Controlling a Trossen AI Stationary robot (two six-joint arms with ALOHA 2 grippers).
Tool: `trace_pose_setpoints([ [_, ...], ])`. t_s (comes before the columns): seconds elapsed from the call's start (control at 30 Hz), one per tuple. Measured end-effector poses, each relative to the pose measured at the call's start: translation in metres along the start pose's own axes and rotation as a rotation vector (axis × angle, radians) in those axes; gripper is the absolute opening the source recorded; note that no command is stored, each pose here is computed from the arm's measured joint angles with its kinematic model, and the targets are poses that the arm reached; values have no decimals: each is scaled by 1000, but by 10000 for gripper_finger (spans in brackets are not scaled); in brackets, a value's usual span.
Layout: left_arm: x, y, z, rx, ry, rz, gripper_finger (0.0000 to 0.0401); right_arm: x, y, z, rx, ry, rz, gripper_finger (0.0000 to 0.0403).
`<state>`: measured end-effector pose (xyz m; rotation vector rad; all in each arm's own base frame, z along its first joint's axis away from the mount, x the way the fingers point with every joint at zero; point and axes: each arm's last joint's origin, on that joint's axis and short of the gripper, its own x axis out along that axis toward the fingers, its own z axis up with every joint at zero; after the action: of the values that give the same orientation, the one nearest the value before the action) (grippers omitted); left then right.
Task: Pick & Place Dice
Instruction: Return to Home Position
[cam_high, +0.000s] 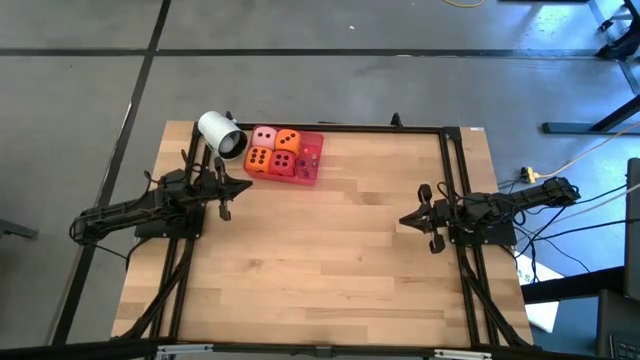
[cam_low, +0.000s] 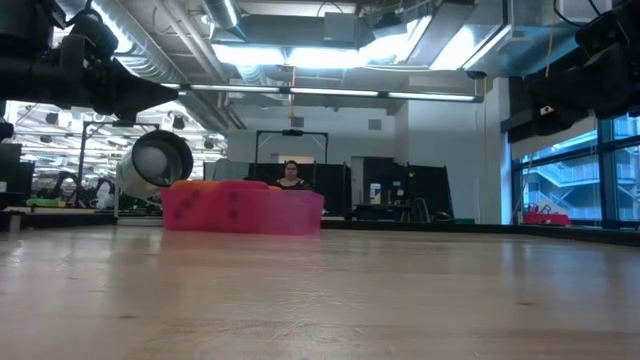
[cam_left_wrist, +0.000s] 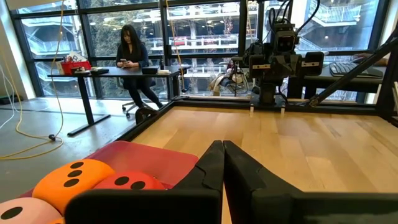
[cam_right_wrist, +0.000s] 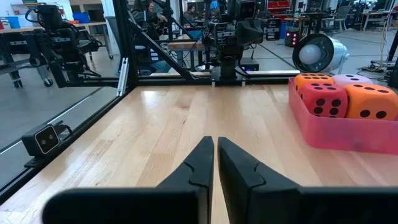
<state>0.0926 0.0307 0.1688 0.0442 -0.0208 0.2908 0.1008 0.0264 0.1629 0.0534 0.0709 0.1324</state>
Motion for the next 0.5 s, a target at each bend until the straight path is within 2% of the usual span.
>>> trace_pose_setpoints([
  [0.5,0,0,0,0,0,0,2,0,0,0,0,0,1,25],
])
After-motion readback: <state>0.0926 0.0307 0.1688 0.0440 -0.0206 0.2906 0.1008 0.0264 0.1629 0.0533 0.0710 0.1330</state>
